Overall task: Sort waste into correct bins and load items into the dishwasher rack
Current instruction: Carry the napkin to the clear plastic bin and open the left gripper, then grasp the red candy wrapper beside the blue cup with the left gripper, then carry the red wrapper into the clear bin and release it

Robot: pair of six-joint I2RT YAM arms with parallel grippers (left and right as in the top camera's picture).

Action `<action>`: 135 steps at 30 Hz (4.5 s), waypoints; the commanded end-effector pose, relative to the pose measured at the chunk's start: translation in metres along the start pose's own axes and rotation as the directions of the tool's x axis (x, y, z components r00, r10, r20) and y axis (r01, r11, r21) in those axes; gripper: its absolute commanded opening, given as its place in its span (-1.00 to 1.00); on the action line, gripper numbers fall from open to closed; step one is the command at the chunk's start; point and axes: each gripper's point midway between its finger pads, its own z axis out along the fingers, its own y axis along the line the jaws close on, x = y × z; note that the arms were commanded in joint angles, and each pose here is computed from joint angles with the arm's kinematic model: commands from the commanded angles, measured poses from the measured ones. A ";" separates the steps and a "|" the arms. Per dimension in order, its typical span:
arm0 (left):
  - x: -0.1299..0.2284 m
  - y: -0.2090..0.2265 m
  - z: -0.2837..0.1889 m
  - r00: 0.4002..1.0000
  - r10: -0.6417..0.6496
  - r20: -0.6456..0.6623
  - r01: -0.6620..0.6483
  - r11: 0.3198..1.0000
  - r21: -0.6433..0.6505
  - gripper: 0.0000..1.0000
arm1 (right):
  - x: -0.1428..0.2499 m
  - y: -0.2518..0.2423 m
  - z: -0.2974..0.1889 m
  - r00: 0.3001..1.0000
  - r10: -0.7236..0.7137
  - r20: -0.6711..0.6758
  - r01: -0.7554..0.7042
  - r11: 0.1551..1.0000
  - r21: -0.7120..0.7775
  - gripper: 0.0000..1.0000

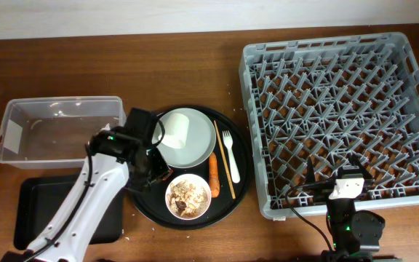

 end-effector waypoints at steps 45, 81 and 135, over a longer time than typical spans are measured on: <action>-0.017 0.005 0.090 0.972 -0.202 0.117 0.191 0.976 0.100 -0.40 | 0.002 0.001 0.000 1.000 0.001 -0.001 -0.001 1.000 -0.002 0.97; -0.004 0.005 0.025 0.982 -0.145 0.119 0.131 0.984 0.120 -0.99 | 0.002 0.001 0.000 1.000 0.001 -0.001 -0.001 1.000 -0.002 0.97; -0.117 0.167 -0.084 0.801 -0.497 0.335 0.517 0.855 0.032 -0.99 | 0.002 0.001 0.000 1.000 0.001 -0.001 -0.001 1.000 -0.002 0.97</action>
